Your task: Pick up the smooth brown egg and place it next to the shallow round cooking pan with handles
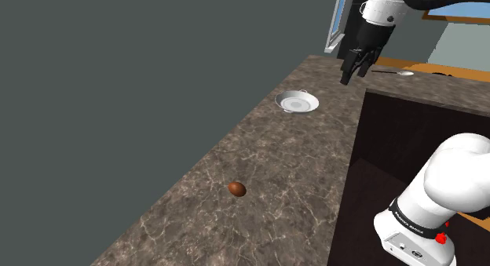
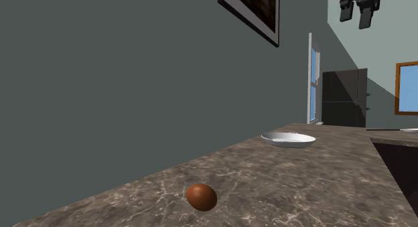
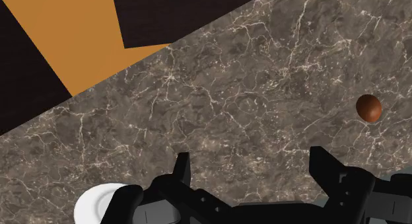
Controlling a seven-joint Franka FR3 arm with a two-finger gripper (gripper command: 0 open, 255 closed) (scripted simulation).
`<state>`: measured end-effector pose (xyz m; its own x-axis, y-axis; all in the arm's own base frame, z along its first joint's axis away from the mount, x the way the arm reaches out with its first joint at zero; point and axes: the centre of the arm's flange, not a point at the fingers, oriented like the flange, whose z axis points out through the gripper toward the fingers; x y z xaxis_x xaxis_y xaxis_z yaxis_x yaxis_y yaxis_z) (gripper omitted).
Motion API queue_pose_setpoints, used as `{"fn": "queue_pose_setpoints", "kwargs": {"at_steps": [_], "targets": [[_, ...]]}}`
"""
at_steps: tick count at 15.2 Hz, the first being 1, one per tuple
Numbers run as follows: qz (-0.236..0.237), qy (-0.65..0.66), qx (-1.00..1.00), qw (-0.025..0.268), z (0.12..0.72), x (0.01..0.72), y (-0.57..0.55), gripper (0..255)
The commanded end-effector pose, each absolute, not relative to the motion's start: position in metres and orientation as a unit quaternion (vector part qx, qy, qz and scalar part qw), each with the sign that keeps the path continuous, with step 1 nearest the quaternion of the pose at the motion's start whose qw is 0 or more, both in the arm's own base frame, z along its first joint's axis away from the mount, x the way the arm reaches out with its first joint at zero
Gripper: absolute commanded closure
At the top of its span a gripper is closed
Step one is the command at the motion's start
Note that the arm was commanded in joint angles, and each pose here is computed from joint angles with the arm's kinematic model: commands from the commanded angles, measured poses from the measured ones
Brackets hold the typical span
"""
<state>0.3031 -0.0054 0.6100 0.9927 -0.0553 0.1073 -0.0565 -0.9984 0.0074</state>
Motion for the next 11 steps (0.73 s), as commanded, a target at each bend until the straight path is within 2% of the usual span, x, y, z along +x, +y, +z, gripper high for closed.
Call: {"fn": "queue_pose_setpoints", "kwargs": {"at_steps": [1, 11], "targets": [[0.054, -0.028, 0.998, 0.005, 0.610, 0.303, -0.005, 0], [0.057, -0.020, 0.998, 0.022, 0.526, 0.340, 0.094, 0]]}}
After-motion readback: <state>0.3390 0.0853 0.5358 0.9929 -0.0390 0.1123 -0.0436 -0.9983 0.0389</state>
